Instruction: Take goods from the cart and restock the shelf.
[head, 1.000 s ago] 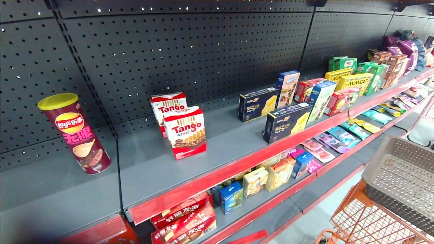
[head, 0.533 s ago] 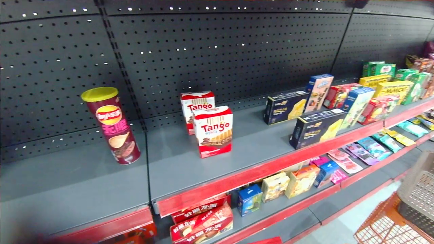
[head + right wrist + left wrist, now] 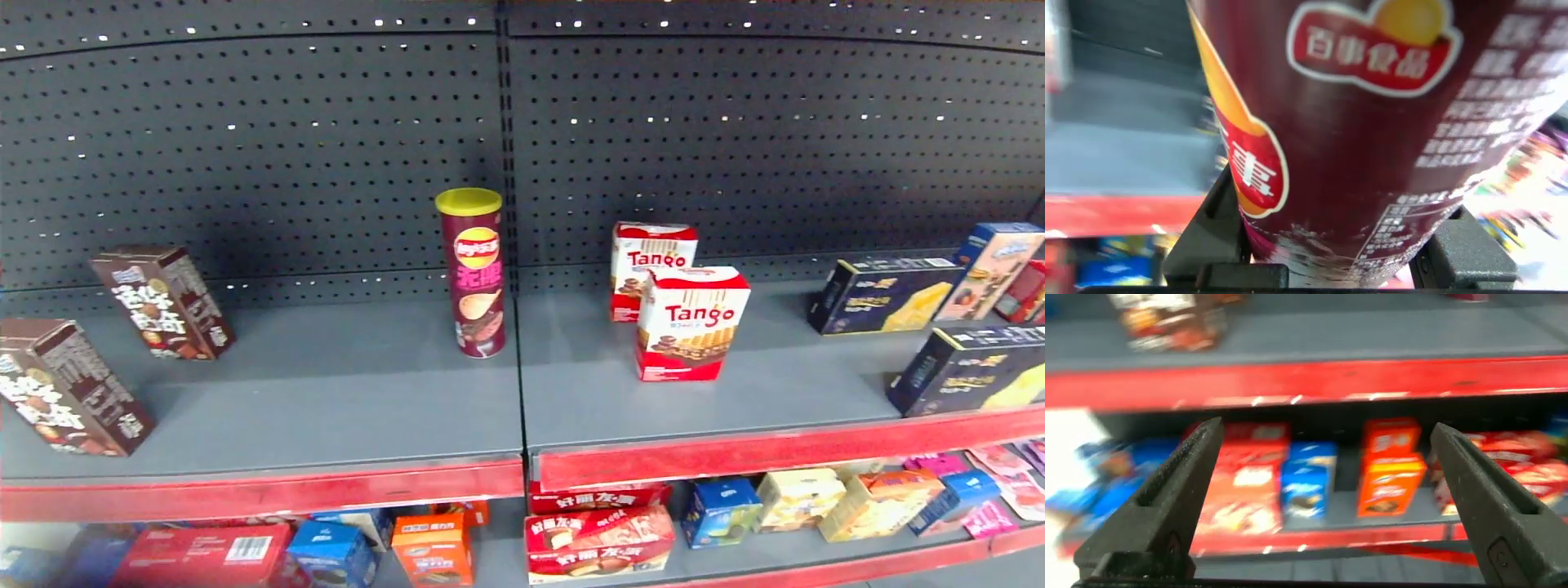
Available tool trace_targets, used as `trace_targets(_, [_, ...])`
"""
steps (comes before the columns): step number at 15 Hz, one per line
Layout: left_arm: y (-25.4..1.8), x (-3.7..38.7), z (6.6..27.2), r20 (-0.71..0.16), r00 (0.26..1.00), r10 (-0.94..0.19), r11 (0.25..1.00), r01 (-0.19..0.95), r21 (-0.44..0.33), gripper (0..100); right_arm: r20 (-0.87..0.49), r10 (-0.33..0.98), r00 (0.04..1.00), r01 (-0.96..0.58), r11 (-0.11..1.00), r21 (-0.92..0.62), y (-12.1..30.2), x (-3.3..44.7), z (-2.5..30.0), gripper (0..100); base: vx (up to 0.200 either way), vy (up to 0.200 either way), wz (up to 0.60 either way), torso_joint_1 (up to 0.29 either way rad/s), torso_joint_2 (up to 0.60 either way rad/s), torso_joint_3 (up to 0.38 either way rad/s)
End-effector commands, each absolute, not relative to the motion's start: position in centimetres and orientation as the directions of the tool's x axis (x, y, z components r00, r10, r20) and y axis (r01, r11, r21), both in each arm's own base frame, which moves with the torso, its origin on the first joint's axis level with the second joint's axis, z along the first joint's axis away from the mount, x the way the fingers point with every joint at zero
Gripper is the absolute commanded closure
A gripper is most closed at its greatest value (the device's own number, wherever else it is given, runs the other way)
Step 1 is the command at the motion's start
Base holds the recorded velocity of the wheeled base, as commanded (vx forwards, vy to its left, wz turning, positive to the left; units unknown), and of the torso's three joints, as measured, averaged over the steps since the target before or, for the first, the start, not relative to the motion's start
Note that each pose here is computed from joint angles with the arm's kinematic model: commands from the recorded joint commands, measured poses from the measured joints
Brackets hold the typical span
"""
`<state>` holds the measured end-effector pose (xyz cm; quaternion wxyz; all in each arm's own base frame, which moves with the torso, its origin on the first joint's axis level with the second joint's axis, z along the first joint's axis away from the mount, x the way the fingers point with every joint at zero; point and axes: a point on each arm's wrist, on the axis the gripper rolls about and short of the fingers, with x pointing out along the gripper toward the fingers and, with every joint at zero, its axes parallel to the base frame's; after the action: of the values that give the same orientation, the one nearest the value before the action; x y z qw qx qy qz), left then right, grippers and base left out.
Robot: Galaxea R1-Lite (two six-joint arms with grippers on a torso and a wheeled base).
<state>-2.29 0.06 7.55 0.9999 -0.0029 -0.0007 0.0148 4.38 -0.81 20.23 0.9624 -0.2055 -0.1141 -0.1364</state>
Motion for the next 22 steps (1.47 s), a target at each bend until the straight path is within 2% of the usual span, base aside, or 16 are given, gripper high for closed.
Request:
trace_targets(1, [0.06,-2.28,7.55,0.0,1.0,0.031,1.0,-0.031,-0.006,0,0.285,-0.213,0.935,0.311,0.878,-0.364,-0.76,4.15,20.22,100,0.0,0.0,0.0,0.0,0.0,0.0])
trace_targets(22, [0.06,-2.28,7.55,0.0,1.0,0.031,1.0,-0.031,-0.006,0,0.302,-0.168,0.939,0.284,0.872,-0.399,-0.6,3.73,20.14,100,0.0,0.0,0.0,0.0,0.0,0.0])
